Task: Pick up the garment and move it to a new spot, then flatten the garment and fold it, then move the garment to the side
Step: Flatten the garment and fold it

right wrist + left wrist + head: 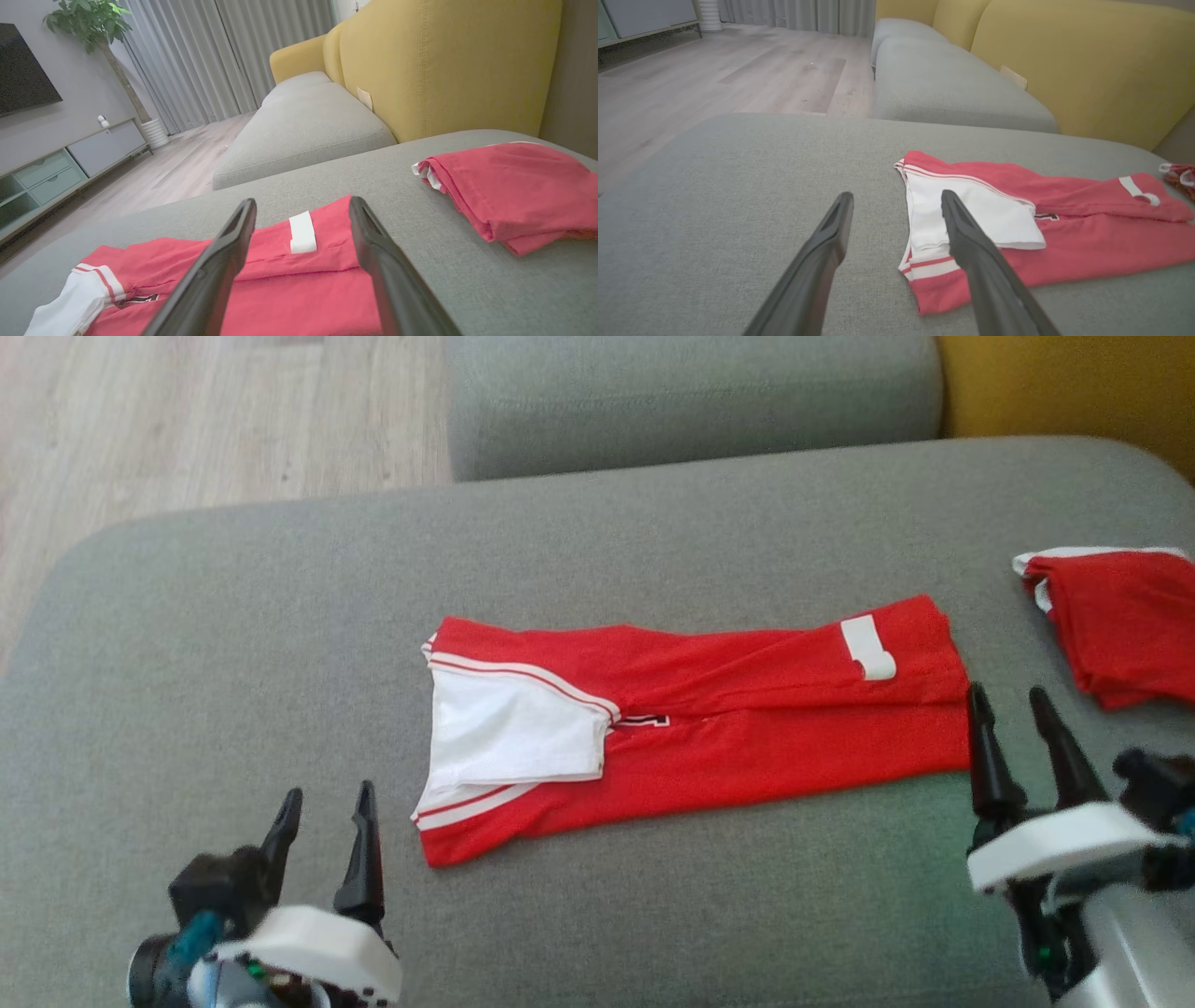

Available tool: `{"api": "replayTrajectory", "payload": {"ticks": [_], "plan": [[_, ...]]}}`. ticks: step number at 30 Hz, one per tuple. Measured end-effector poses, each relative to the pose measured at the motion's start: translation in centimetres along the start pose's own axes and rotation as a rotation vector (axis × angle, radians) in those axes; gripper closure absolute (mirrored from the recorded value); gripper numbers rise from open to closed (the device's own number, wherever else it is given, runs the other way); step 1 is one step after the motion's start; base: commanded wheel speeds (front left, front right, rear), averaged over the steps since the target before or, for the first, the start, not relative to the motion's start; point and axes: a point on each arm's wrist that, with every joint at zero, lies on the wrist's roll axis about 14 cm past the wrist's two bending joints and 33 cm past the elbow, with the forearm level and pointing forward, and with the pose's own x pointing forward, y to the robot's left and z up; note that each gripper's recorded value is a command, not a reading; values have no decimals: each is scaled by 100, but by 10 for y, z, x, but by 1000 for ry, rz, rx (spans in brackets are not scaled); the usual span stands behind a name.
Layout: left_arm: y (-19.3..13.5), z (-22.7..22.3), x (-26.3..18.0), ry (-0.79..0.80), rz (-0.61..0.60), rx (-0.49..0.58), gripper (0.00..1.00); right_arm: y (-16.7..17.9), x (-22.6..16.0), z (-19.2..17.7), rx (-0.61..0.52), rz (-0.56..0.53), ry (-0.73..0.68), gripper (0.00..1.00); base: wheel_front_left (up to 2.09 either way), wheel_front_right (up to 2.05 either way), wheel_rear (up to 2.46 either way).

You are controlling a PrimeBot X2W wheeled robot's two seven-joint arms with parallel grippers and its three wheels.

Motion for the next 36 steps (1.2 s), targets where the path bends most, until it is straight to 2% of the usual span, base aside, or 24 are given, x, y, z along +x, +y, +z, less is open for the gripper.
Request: {"api": "replayTrajectory", "payload": {"ticks": [9, 18, 24, 30, 36], "plan": [[-7, 20, -27, -144, 29, 43, 0, 14, -25, -7, -8, 18, -32, 0, 0, 0, 0], [-14, 3, -56, -129, 42, 37, 0, 21, -39, -12, -36, 24, -35, 0, 0, 0, 0], [-10, 5, -57, -144, 46, 63, 0, 28, -42, -20, -34, 35, -15, 0, 0, 0, 0], [-5, 4, -58, -147, 56, 73, 0, 25, -43, -33, -18, 17, 26, 0, 0, 0, 0], [-1, -3, -59, -123, 58, 83, 0, 4, -36, -52, -5, -52, 123, 0, 0, 0, 0]]}}
